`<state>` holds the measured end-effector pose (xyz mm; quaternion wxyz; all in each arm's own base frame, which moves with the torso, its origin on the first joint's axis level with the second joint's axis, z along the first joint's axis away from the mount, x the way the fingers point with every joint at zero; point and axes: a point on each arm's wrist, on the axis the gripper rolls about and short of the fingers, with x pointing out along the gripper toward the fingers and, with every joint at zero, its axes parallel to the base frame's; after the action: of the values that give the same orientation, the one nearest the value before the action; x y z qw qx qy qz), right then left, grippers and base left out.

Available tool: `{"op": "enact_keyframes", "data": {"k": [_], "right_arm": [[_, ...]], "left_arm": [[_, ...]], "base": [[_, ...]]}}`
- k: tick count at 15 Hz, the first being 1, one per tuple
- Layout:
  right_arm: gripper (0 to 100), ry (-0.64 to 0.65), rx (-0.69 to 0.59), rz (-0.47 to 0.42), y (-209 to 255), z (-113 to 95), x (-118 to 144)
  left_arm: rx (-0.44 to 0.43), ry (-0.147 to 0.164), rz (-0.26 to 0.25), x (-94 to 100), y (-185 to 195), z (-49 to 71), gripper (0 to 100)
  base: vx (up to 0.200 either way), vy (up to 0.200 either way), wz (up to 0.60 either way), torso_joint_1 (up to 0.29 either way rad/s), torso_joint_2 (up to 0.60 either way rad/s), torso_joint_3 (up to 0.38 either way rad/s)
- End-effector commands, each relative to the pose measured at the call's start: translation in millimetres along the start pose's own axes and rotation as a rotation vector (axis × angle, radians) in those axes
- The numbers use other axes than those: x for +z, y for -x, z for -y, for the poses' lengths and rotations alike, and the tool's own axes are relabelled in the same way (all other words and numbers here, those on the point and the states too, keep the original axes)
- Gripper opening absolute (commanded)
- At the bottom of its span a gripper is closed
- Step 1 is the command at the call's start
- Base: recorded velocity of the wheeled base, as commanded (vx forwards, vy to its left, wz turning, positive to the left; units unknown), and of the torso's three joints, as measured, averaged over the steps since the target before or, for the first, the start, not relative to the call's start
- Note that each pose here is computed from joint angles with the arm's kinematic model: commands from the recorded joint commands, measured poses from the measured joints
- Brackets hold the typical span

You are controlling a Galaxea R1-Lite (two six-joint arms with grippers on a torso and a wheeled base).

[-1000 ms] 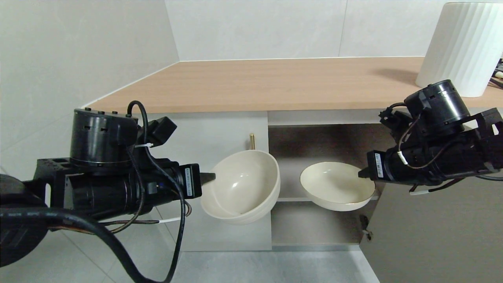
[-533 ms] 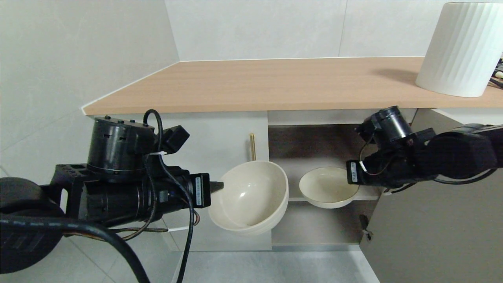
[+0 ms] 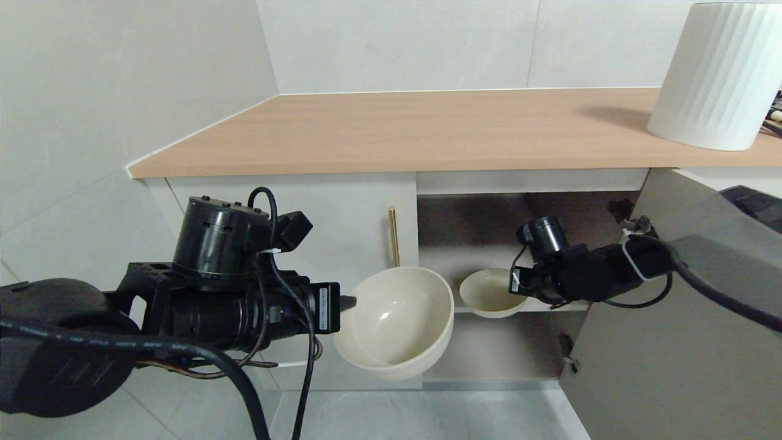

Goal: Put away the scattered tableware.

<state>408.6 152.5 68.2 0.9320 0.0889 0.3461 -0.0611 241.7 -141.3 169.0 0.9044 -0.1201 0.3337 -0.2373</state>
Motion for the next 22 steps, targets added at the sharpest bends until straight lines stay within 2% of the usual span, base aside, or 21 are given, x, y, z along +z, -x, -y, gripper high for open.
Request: {"op": "enact_keyframes", "data": {"k": [1, 8, 19, 20, 22], "right_arm": [[0, -0.035, -0.058, -0.021, -46.5, 7.1, -11.1], [0, -0.08, -0.108, 0.048, -90.2, 0.6, -9.3], [0, -0.125, -0.104, 0.103, -96.4, -0.8, 5.3], [100, -0.128, -0.104, 0.11, -96.4, -1.4, 6.8], [100, -0.142, -0.105, 0.114, -96.2, -1.6, 7.6]], "left_arm": [[0.001, 0.0, -0.009, -1.3, -2.5, 0.1, 0], [0.017, -0.001, -0.008, -2.0, -4.3, -0.8, 0], [0.019, -0.001, -0.015, -2.9, -6.1, -0.9, 0], [0.019, -0.001, -0.015, -2.9, -6.1, -0.9, 0], [0.02, -0.001, -0.014, -2.9, -6.1, -0.9, 0]], "base": [[0.0, 0.0, 0.0, 0.0, 0.0, 0.0], [0.0, 0.0, 0.0, 0.0, 0.0, 0.0], [0.0, 0.0, 0.0, 0.0, 0.0, 0.0], [0.0, 0.0, 0.0, 0.0, 0.0, 0.0], [0.0, 0.0, 0.0, 0.0, 0.0, 0.0]]}}
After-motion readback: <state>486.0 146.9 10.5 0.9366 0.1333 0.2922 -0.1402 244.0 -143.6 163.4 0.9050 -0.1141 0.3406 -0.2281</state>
